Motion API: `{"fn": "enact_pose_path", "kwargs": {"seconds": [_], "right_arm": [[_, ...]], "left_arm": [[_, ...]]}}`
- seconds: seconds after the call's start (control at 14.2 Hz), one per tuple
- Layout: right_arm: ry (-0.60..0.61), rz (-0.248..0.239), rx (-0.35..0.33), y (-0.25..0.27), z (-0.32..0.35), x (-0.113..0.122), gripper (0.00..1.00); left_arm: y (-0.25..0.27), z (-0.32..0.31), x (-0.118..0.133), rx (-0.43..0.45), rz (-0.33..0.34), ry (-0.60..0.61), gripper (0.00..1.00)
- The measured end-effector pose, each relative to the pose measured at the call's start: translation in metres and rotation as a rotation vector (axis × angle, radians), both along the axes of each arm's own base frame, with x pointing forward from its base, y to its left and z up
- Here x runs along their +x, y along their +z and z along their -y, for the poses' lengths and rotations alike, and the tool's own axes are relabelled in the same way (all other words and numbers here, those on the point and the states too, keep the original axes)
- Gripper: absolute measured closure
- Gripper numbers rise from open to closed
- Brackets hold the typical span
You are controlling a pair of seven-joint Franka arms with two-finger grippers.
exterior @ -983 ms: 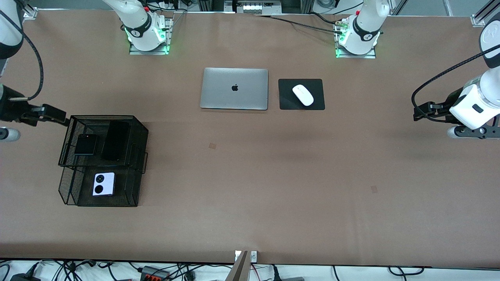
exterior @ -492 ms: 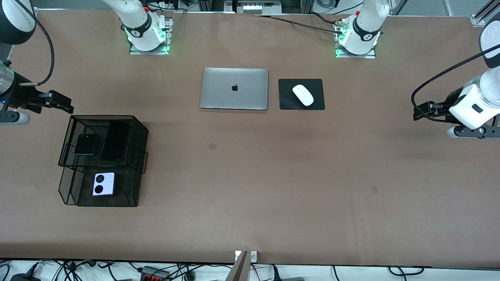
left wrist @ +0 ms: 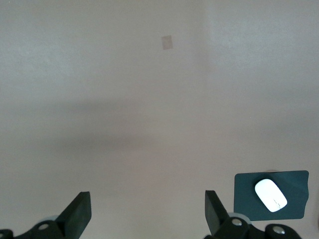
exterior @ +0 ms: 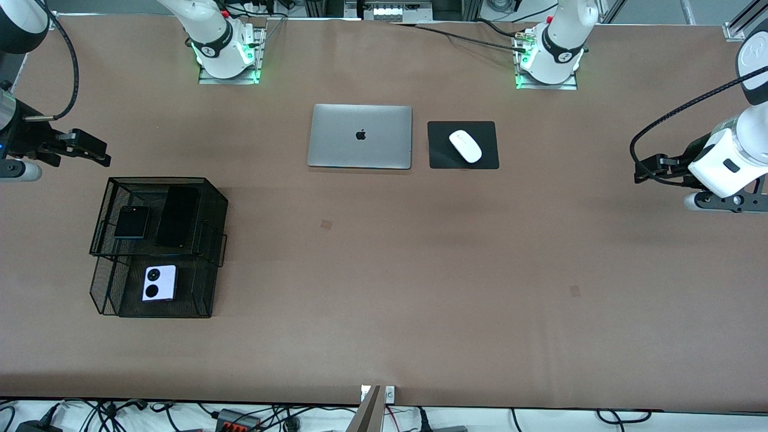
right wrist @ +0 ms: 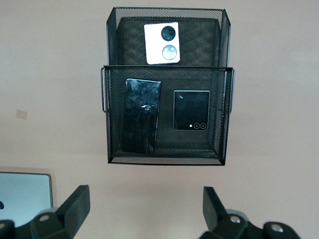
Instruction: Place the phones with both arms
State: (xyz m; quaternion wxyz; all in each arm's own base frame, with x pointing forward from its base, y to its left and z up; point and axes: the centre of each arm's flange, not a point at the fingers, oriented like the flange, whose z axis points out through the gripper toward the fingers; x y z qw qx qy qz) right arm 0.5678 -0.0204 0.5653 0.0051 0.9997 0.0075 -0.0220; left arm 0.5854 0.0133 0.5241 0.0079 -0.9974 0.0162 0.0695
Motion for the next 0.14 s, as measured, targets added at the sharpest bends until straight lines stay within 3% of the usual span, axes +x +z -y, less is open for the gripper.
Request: {"fn": "enact_pose_path", "kwargs": {"seconds": [0.14], "right_arm": [[0.0, 0.0, 0.0, 0.0, -0.0001, 0.0, 0.0]], "left_arm": [[0.0, 0.0, -0.0001, 0.0, -0.001, -0.002, 0.0]]}}
